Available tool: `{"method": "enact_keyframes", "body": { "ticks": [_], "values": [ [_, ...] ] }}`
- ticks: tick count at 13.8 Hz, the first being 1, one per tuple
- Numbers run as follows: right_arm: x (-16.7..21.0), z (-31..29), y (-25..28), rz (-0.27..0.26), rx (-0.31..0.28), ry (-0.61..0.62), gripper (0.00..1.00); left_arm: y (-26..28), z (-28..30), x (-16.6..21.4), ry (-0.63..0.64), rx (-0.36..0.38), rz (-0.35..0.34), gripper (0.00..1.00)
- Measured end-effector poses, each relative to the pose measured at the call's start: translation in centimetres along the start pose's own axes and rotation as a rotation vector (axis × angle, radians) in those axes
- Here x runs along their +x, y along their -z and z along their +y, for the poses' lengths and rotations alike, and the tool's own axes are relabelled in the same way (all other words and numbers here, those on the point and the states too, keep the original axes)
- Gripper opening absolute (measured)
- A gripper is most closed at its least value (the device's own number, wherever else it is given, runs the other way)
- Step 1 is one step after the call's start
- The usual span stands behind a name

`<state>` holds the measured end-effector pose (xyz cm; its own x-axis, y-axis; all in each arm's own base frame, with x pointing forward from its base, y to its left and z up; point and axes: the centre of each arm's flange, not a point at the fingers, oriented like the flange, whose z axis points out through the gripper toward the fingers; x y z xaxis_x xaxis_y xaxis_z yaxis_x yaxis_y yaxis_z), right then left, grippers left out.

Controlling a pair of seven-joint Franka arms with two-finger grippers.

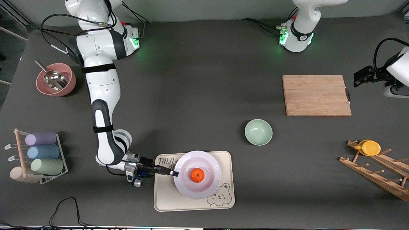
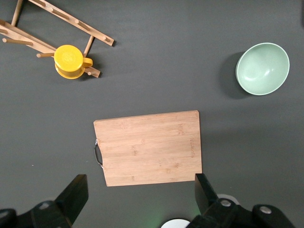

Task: Place orange and plate with both arms
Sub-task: 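Slide the plate with the orange onto the bear-printed tray with the right gripper, then open the right gripper and release the plate on the tray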

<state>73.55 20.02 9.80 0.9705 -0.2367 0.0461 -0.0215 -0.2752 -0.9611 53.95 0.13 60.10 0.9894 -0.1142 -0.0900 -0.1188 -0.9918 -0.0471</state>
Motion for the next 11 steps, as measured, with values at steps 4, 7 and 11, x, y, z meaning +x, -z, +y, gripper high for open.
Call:
{"method": "enact_keyframes", "body": {
  "ticks": [4,7,11],
  "values": [
    [-0.1,0.4,0.0,-0.001,-0.003,-0.004,0.11,0.2,-0.5,0.8,0.007,0.007,0.073,1.00],
    [-0.1,0.5,0.1,0.000,-0.004,-0.005,0.43,-0.5,-1.3,1.0,0.021,0.007,0.081,1.00],
    [0.0,0.4,0.1,0.000,-0.003,-0.004,0.63,-0.6,-2.0,0.9,0.035,0.002,0.082,1.00]
  ]
}}
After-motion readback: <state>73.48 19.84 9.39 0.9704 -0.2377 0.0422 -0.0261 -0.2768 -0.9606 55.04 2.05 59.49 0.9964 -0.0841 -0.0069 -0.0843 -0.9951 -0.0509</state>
